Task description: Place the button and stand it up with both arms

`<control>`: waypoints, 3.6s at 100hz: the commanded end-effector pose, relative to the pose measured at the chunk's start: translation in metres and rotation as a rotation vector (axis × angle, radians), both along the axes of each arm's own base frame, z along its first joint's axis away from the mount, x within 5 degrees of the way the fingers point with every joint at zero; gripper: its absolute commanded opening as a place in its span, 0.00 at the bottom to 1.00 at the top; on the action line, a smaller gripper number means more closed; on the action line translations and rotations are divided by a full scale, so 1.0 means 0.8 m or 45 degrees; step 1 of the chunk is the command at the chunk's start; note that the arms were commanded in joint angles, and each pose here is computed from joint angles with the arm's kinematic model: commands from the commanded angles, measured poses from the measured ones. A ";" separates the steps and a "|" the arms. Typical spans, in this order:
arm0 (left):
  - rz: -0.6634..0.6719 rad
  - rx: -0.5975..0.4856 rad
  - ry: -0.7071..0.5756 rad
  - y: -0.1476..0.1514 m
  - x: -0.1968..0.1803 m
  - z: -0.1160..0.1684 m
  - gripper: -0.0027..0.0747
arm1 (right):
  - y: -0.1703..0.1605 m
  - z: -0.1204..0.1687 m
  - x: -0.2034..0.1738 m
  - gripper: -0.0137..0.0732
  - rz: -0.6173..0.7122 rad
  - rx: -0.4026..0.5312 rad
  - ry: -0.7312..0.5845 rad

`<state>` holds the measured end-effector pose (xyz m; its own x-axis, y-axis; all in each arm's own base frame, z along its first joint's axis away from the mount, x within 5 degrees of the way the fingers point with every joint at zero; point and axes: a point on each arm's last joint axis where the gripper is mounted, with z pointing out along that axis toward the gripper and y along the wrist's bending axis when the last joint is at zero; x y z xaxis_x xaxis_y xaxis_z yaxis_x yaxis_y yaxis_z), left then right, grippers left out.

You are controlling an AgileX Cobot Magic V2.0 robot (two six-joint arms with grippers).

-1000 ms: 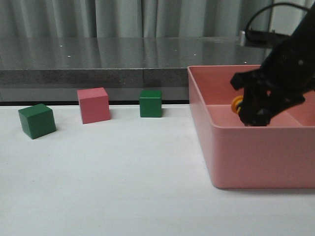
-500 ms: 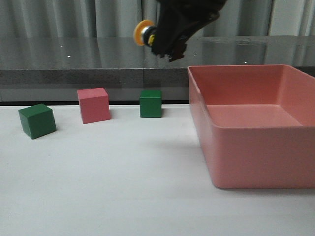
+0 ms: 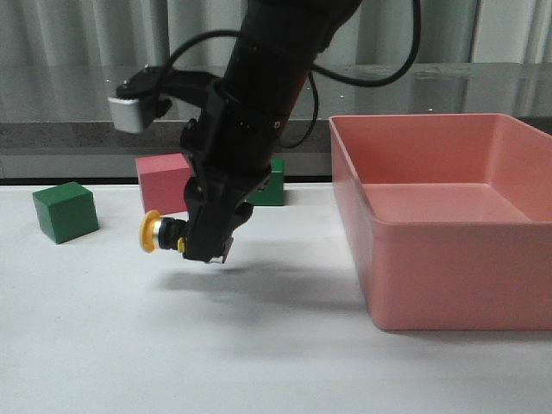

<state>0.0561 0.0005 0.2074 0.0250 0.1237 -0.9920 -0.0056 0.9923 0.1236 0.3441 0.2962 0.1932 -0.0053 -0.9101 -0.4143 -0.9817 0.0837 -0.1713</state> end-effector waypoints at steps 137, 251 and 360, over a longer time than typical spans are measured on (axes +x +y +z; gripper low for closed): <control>-0.015 -0.026 -0.079 -0.001 -0.001 -0.009 0.01 | -0.130 0.265 -0.013 0.02 -0.669 0.462 -0.132; -0.015 -0.026 -0.079 -0.001 -0.001 -0.009 0.01 | -0.334 0.162 -0.250 0.03 -1.313 0.979 -0.720; -0.267 -0.212 0.303 -0.042 0.123 0.185 0.05 | -0.341 0.154 -0.271 0.03 -1.304 1.080 -0.862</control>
<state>0.1336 -0.0224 0.3356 -0.2405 -0.0684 -0.9682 0.1545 0.9821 -0.1078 0.1262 0.0258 0.3012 -0.1665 -0.1535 -0.9740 -0.2311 0.9664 -0.1128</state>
